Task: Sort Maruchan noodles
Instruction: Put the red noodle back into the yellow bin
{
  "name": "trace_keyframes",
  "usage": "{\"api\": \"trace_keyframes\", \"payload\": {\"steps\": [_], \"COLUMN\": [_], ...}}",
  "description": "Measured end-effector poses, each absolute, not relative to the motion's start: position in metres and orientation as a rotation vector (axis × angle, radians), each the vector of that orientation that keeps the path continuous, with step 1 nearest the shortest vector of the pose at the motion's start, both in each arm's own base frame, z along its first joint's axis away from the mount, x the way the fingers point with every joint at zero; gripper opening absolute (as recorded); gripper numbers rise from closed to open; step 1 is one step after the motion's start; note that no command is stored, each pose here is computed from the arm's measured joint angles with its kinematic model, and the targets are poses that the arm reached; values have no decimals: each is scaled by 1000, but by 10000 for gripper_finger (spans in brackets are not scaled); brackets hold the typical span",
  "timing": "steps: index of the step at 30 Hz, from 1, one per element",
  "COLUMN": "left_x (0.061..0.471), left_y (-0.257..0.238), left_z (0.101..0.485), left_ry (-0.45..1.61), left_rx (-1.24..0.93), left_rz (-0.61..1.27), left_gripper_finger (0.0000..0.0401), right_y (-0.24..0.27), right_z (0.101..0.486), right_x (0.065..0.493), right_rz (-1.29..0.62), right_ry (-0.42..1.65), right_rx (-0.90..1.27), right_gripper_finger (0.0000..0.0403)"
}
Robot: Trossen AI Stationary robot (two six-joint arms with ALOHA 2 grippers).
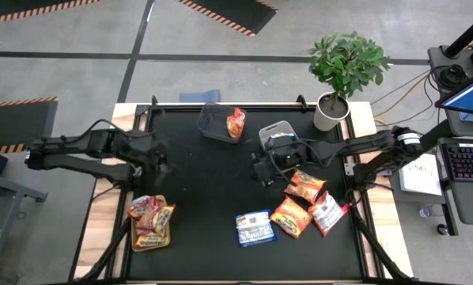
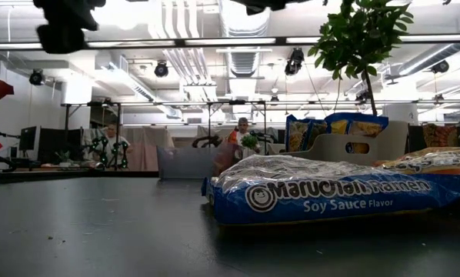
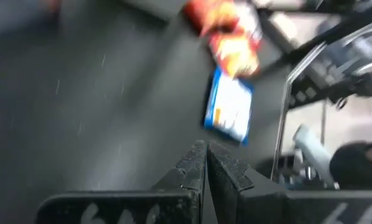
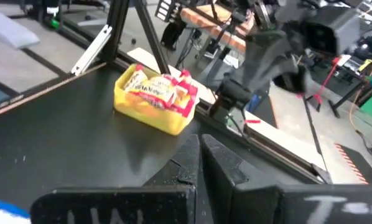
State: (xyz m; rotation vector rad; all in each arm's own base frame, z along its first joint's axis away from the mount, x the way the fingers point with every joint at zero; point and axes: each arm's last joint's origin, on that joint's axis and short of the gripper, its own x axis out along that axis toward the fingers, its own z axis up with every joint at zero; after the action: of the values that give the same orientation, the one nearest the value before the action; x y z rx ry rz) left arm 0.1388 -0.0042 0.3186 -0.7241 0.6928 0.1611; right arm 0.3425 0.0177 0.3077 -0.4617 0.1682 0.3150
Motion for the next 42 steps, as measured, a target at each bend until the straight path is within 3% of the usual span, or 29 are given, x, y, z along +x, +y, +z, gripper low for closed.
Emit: {"api": "trace_keyframes", "payload": {"steps": [8,15,22,27,38,42], "left_x": [142,143,133,125,121,122], "left_y": [-18,-62,-109,-127,-126,-126], "left_z": [328,320,309,301,295,296], "left_ry": [961,1145,1254,1221,1193,1198], "left_rx": [-1032,-1197,-1219,-1199,-1101,-1079], "left_rz": [282,315,418,523,610,568], "left_gripper_finger": [0,0,0,0,0,19], "right_y": [10,8,8,8,8,8], "right_z": [309,312,314,313,314,314], "right_x": [303,284,282,284,285,285], "right_rz": [285,270,267,263,260,261], "right_ry": [152,91,69,52,43,42], "right_rx": [-444,-471,-473,-475,-466,-475], "right_gripper_finger": [9,9,9,9,9,9]}}
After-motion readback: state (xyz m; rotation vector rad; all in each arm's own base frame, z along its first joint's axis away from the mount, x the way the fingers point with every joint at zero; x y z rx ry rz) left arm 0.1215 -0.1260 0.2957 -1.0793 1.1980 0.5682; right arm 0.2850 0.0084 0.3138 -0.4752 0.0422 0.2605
